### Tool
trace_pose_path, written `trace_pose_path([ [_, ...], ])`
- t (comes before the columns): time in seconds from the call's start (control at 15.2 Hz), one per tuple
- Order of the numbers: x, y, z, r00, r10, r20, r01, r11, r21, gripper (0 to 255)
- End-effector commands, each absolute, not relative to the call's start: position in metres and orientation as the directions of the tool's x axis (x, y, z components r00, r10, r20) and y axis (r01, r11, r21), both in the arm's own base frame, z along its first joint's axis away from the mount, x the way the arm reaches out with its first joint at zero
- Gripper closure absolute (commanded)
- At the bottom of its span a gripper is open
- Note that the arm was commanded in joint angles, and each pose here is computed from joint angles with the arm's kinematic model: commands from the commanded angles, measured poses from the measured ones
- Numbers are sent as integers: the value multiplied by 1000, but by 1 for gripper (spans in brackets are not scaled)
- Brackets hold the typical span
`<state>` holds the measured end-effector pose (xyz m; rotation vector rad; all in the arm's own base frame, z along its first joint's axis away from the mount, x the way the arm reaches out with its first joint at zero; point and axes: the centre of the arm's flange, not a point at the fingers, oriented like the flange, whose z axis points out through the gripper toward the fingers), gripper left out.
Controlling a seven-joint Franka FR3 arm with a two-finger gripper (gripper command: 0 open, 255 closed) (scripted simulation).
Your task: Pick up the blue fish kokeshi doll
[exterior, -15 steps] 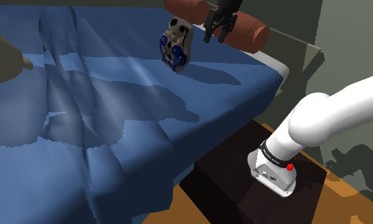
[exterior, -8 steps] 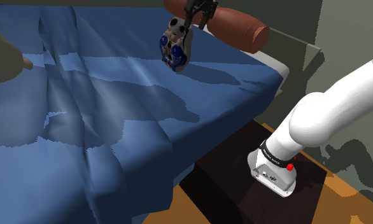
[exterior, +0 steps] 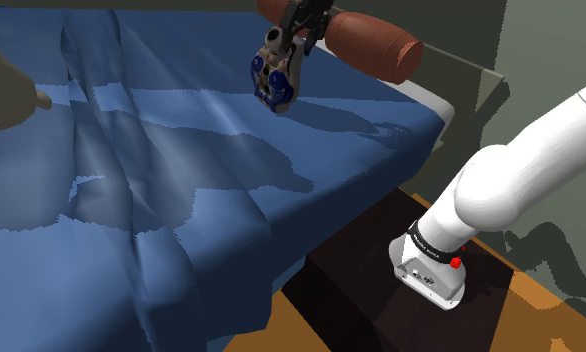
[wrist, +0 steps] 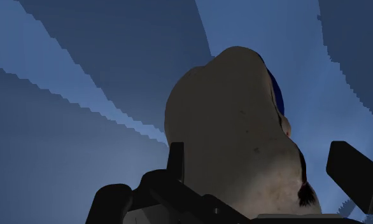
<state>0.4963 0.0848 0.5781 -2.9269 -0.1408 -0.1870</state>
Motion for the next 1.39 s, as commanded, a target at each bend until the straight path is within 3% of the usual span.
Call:
trace_pose_path([
  [0.0, 496, 86, 569, 987, 82, 136, 108, -974, -197, 0],
  [0.07, 496, 86, 569, 987, 82, 136, 108, -974, -197, 0],
  [0.13, 495, 86, 569, 987, 82, 136, 108, -974, -197, 255],
  [0.73, 496, 86, 569, 987, 82, 136, 108, -974, -197, 255],
  [1.32, 496, 86, 617, 987, 82, 136, 108, -974, -197, 255],
])
